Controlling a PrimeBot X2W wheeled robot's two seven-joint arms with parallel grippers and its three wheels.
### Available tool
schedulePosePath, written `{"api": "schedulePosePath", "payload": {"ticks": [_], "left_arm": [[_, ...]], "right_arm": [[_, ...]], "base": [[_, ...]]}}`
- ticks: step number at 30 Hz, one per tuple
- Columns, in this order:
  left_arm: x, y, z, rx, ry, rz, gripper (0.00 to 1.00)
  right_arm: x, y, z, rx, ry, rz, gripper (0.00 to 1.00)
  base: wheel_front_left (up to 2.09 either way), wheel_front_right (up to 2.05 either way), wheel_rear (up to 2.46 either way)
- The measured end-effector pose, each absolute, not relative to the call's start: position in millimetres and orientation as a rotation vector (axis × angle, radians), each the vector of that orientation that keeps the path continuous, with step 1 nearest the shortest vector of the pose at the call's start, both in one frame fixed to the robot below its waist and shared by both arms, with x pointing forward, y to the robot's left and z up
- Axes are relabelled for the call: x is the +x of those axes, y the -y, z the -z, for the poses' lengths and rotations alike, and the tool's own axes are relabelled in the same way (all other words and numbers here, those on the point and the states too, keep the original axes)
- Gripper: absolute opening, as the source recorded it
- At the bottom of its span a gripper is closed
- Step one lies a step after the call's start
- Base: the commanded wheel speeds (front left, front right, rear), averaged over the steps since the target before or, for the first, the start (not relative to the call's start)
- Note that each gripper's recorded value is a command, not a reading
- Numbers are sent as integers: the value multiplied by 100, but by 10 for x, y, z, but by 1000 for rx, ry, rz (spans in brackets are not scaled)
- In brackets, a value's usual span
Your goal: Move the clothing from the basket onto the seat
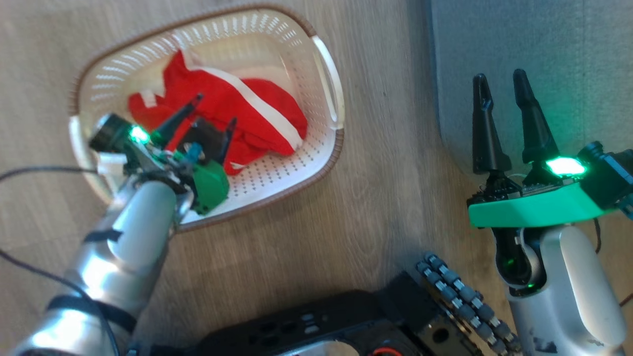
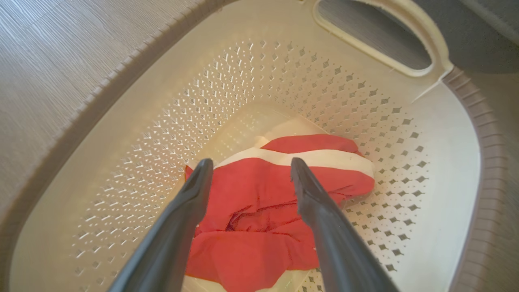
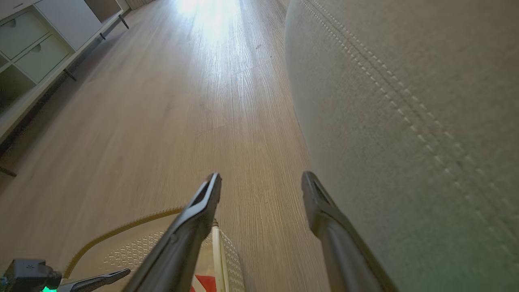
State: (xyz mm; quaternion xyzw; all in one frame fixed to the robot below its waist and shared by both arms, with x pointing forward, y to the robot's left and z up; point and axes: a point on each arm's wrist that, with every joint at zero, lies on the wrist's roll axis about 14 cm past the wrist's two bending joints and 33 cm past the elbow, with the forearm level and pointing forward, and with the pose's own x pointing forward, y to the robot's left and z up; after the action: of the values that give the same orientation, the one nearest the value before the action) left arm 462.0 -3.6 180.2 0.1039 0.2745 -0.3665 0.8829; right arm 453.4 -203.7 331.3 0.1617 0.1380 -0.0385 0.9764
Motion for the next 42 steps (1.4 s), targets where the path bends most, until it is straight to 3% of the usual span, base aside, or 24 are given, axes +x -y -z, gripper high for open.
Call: {"api": "schedulePosePath", "payload": {"ticks": [12, 42], "left_arm": [[4512, 84, -950, 283, -770, 837, 100], [4300, -77, -420, 637, -1066, 960, 100]], "right_arm": [[4456, 2155, -3000, 314, -350, 120, 100], [4325, 2211, -2960, 322, -371, 160, 100]], "base": [[0, 0, 0], [0, 0, 0]]}}
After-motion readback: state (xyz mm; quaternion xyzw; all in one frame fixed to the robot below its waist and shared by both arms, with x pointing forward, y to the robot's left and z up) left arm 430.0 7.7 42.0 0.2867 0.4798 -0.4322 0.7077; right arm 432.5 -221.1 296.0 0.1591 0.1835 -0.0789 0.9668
